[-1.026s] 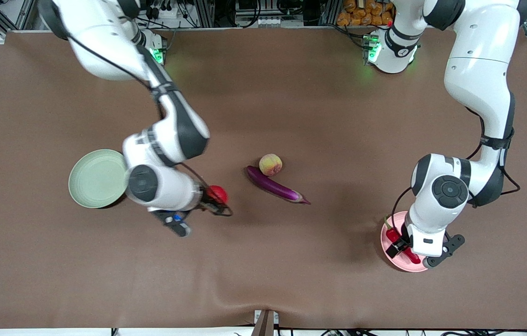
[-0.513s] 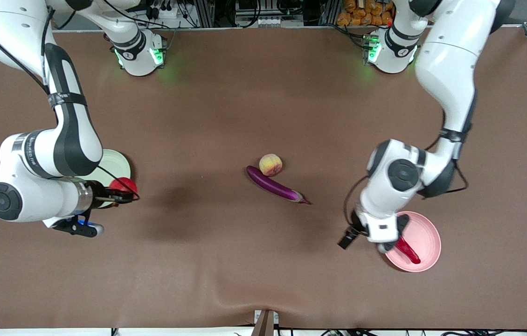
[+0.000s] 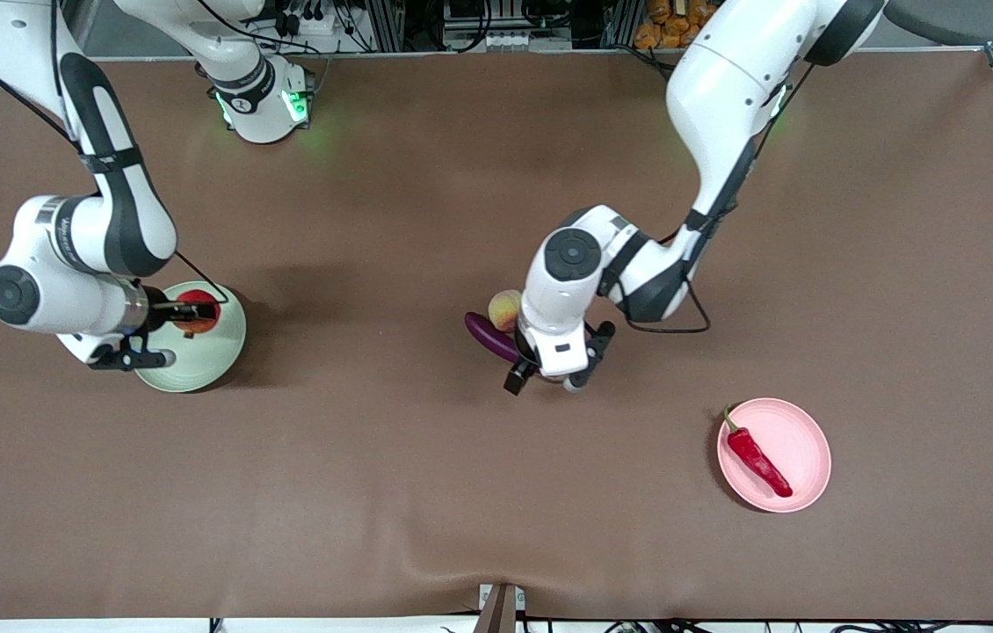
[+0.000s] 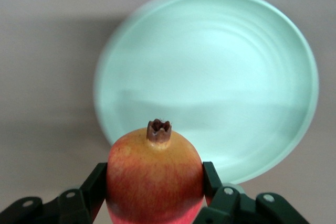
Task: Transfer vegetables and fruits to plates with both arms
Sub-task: 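Grasp the purple eggplant with the left gripper while the right gripper lowers the pomegranate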
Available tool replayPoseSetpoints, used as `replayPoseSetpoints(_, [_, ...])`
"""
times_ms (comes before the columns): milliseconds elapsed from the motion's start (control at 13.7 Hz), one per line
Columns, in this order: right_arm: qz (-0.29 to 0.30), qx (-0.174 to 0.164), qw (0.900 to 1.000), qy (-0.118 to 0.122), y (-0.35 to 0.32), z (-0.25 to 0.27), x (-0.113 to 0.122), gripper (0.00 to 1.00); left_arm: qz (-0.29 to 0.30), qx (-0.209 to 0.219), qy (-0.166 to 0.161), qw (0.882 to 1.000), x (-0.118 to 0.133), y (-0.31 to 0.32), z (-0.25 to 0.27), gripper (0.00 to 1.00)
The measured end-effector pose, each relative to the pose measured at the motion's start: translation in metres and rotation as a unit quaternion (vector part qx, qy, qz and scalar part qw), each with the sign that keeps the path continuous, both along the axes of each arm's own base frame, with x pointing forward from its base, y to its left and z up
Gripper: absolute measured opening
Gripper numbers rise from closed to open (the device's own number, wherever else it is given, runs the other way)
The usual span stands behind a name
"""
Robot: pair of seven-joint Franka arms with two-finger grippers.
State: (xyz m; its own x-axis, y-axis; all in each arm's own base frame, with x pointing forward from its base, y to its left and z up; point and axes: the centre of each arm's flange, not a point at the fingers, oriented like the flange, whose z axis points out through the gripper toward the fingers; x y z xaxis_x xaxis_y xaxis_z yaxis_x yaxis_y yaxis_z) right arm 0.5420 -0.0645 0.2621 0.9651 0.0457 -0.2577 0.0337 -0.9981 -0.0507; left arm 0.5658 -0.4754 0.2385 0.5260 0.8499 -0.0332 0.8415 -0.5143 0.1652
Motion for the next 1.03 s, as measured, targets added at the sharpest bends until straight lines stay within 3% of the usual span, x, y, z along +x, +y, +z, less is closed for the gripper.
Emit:
replayPoseSetpoints(220, [-0.003, -0.002, 1.0, -0.007, -0.045, -0.019, -0.025, 0.78, -0.002, 0.027, 0.013, 1.0, -0.013, -0.005, -0.041, 1.0])
replayPoseSetpoints(659, [-0.003, -0.006, 1.0, -0.016, -0.042, -0.036, -0.027, 0.78, 0.0, 0.047, 0.018, 0.999, -0.022, -0.007, -0.067, 1.0])
replayPoseSetpoints(806, [-0.004, -0.007, 1.0, -0.014, -0.042, -0.042, -0.027, 0.78, 0.0, 0.058, 0.009, 0.998, -0.024, -0.01, -0.069, 0.79])
replayPoseSetpoints(1026, [-0.002, -0.01, 1.0, -0.027, -0.042, -0.037, -0.018, 0.87, 0.009, 0.06, -0.002, 0.998, -0.023, -0.014, -0.06, 0.45])
